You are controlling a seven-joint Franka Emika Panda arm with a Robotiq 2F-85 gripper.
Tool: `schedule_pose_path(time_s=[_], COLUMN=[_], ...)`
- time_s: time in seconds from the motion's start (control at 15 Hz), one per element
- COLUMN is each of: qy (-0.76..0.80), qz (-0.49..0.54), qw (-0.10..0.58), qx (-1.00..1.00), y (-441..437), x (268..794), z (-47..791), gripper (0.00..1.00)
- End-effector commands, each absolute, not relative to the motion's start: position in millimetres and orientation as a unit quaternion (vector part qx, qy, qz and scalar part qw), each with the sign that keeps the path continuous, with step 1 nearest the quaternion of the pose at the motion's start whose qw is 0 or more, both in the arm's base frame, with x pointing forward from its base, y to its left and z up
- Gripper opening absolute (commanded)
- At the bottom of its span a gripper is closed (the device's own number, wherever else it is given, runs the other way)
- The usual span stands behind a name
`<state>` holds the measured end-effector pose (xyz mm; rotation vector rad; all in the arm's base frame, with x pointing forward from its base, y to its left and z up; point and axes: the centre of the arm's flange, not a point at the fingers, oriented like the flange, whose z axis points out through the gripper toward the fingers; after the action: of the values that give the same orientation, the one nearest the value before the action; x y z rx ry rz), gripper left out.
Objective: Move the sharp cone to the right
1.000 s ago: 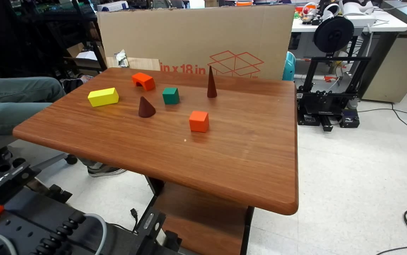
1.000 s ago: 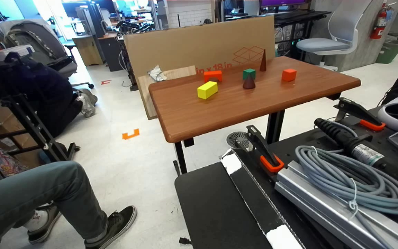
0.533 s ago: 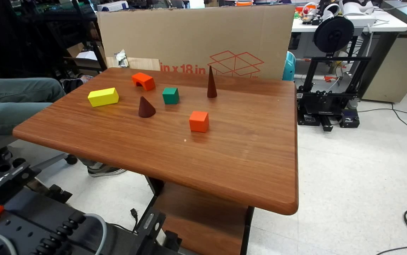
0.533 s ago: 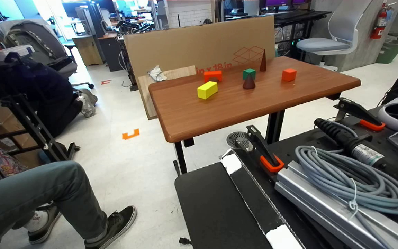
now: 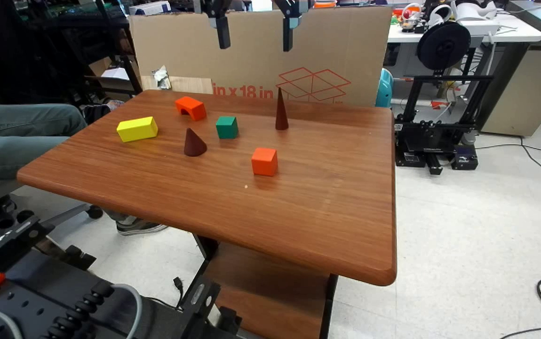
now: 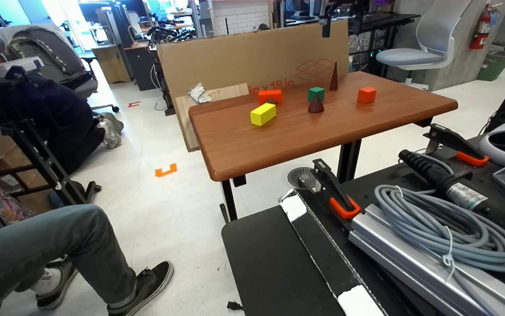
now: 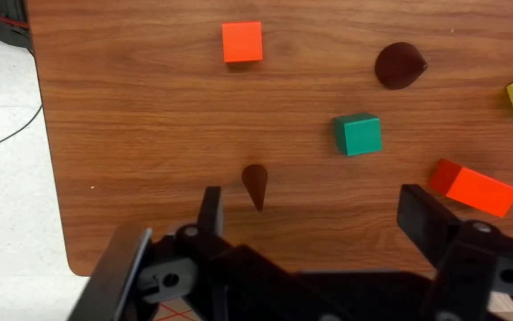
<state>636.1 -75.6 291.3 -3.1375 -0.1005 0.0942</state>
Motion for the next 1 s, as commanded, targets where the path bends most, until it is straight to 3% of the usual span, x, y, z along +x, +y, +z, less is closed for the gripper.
schedule_pose_path(time_s=[0.0,0.93], qy=[-0.033,-0.048], qz=[0.035,0.064], qw=[-0.006,-0.023], qx=[-0.999,-0.997], y=[-78.7,-83.6], x=[660.8,685.1], z=[274.0,209.7], gripper=[1.00,1.00])
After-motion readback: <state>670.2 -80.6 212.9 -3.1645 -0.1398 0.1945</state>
